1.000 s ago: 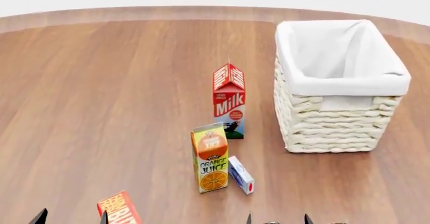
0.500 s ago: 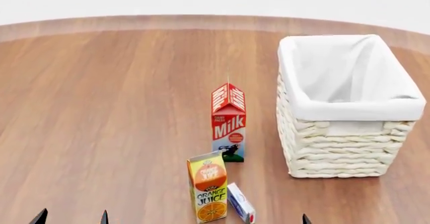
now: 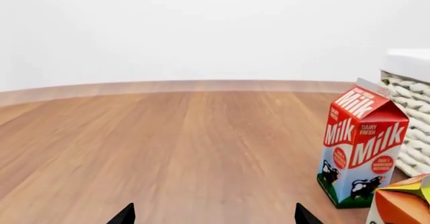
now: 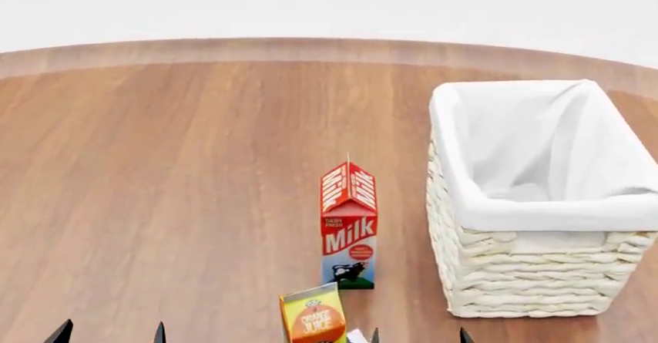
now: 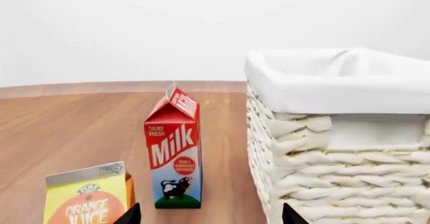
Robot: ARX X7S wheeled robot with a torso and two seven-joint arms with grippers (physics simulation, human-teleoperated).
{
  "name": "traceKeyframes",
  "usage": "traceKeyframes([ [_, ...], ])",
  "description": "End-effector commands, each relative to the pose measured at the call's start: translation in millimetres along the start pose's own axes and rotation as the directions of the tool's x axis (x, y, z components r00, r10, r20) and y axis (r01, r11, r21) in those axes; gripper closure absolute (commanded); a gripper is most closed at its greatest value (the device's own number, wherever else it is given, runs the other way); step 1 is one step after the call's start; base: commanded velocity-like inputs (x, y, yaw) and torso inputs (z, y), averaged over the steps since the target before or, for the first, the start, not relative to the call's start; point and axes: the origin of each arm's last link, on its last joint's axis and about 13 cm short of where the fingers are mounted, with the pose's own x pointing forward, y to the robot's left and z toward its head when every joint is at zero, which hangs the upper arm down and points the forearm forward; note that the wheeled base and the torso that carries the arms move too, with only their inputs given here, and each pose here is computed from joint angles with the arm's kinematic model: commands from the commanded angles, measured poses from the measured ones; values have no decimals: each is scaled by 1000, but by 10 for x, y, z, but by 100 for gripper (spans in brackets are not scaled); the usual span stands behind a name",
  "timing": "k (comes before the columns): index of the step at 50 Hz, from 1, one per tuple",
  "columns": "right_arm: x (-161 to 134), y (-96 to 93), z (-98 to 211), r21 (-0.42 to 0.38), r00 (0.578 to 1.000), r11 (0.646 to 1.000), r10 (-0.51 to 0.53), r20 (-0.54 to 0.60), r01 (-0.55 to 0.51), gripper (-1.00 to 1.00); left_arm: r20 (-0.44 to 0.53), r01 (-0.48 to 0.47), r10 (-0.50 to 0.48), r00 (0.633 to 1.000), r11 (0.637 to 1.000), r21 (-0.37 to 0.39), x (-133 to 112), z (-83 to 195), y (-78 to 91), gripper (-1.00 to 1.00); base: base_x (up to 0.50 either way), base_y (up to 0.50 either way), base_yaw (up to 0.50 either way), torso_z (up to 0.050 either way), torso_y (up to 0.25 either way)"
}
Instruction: Pick up the orange juice, and put it in the basket.
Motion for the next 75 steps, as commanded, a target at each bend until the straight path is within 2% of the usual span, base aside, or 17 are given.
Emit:
traceKeyframes([
  [1,-10,9,-16,-5,1000,1000,5,-4,-6,-100,0,0,0,1000,1000,0,0,0,0,-100,223,0,0,0,0],
  [24,-8,13,-47,-3,1000,1000,3,-15,-3,-100,0,0,0,1000,1000,0,0,0,0,-100,225,0,0,0,0],
  [28,-163,106,-35,11,997,998,69,-33,-69,-100,0,0,0,1000,1000,0,0,0,0,-100,0,0,0,0,0],
  [32,-241,164,-29,24,995,995,93,-43,-92,-100,0,0,0,1000,1000,0,0,0,0,-100,0,0,0,0,0],
  [43,-417,274,-1,8,988,989,150,-38,-150,-100,0,0,0,1000,1000,0,0,0,0,-100,0,0,0,0,0],
  [44,-439,293,-18,-19,986,987,161,-30,-162,-100,0,0,0,1000,1000,0,0,0,0,-100,0,0,0,0,0],
  [63,-560,385,-55,-29,980,980,198,-25,-199,-100,0,0,0,1000,1000,0,0,0,0,-100,0,0,0,0,0],
  [75,-507,439,-142,-23,978,978,206,-40,-207,-100,0,0,0,1000,1000,0,0,0,0,-100,0,0,0,0,0],
])
